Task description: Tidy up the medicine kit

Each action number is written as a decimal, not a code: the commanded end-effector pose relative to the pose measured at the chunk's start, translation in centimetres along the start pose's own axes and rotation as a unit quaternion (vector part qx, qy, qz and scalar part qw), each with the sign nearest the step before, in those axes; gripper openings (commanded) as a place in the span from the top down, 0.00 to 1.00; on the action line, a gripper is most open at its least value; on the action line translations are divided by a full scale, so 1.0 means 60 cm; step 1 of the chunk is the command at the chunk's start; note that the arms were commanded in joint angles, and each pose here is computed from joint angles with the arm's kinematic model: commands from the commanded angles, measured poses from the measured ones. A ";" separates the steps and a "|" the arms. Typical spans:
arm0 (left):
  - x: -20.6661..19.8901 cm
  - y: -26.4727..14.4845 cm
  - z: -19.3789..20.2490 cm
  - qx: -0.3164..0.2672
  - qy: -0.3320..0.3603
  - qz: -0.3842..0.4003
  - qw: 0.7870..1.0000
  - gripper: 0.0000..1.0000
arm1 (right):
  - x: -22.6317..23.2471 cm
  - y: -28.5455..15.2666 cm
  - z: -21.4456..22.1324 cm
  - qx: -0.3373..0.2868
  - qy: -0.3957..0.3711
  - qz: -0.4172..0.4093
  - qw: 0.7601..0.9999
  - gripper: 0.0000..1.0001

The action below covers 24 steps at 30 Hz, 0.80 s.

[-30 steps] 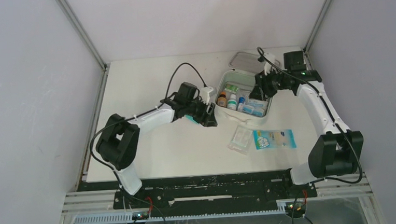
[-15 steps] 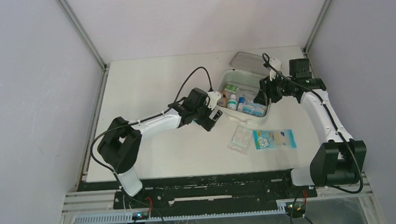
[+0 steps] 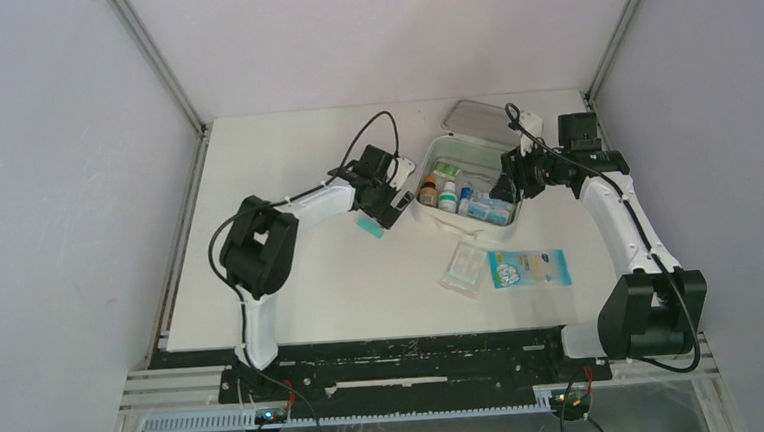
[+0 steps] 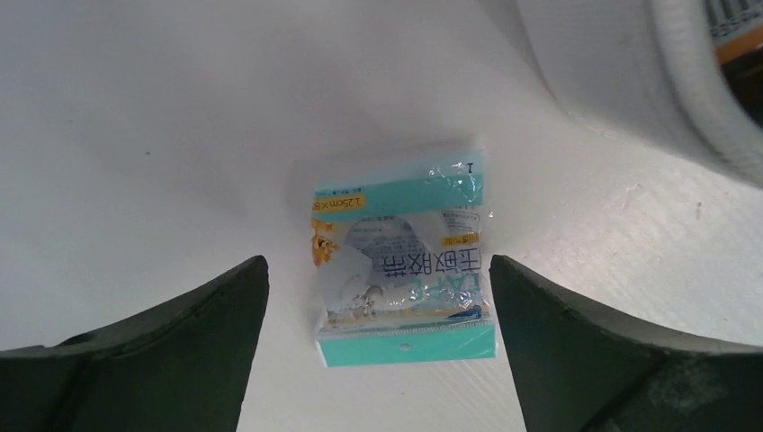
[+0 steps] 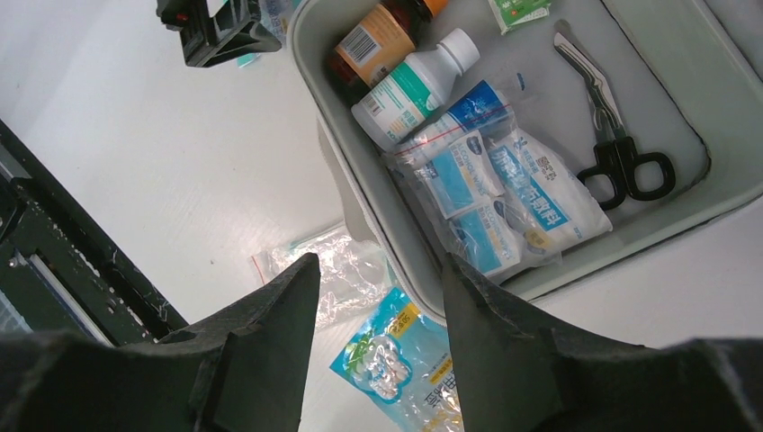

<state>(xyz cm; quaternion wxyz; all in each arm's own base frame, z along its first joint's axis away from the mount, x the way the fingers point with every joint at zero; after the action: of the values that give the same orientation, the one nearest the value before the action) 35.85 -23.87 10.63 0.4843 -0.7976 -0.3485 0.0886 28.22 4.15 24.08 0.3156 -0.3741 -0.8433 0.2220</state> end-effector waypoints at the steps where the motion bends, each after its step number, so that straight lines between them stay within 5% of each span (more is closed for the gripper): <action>1: 0.001 0.001 -0.020 -0.007 0.009 0.026 1.000 0.06 | -0.006 -0.002 -0.010 -0.017 -0.017 0.003 1.000 0.47; 12: -0.002 -0.006 -0.010 -0.004 0.008 0.040 0.999 0.43 | 0.000 -0.003 -0.016 -0.030 -0.013 -0.012 0.999 0.48; 24: 0.005 -0.172 -0.049 -0.129 0.108 0.059 0.984 0.47 | 0.052 0.042 -0.054 -0.070 0.013 -0.116 0.991 0.46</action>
<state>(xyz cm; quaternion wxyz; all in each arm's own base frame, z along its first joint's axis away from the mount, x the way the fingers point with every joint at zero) 33.96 -22.90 14.39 0.4723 -0.8332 -0.2825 0.0544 29.00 6.12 25.28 0.3171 -0.3343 -0.8725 0.1627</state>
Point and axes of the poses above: each gripper's point midway between its finger pads, its own y axis out along the fingers, its own x axis along the line the jaws close on, z = x × y, the point moved 8 cm from there along -y, back along the fingers, and after that the axes turned 6 degrees about y, right-handed, at the moved point
